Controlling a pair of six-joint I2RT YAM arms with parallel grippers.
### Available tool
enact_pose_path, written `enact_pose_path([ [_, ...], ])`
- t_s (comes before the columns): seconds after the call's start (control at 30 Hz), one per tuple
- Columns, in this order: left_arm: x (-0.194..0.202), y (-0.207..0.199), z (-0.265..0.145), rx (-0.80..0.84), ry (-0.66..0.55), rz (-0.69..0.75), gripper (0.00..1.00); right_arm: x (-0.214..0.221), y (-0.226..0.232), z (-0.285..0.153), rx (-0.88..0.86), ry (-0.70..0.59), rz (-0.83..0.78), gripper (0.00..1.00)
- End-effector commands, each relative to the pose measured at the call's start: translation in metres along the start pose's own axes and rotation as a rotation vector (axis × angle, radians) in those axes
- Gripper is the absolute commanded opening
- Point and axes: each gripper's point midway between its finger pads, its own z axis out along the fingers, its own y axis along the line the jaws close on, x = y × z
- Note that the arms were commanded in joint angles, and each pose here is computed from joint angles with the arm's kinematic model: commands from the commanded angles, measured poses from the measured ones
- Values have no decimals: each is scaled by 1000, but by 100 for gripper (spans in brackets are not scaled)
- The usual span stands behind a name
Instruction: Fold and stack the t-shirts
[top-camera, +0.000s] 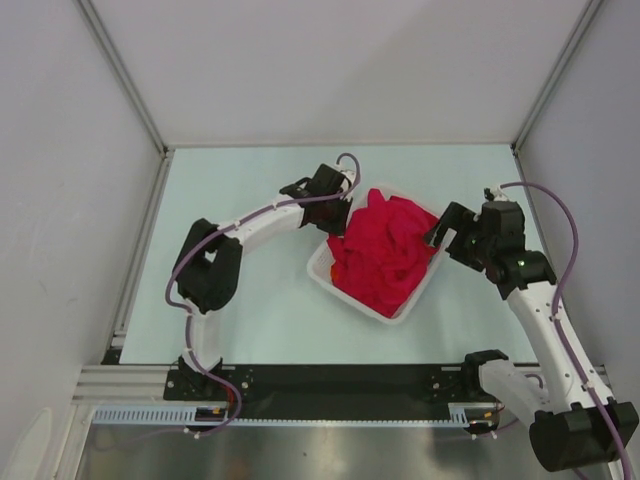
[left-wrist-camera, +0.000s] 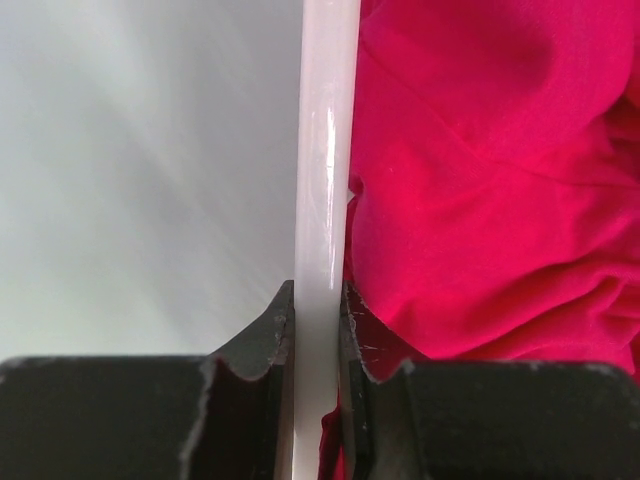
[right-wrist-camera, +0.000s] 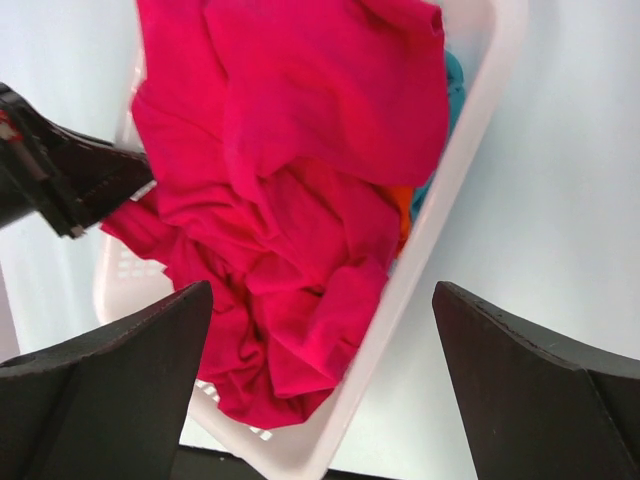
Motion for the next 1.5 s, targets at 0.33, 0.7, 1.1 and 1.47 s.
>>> enact_pose_path([
  [0.33,-16,106,-56,-182,-189,-226,0,-29,1,-20,16,-148,-4,100],
  [0.7,-6,269,-139,-436,-273,-284,0,-45,13,-11,-24,-193,1,100],
  [1.1,26,377,-169,-490,-168,-243,0,-46,7,25,13,-143,-23,100],
  [1.47,8,473,-205,-676,-157,-156,0,-67,4,62,73,-175,-42,100],
])
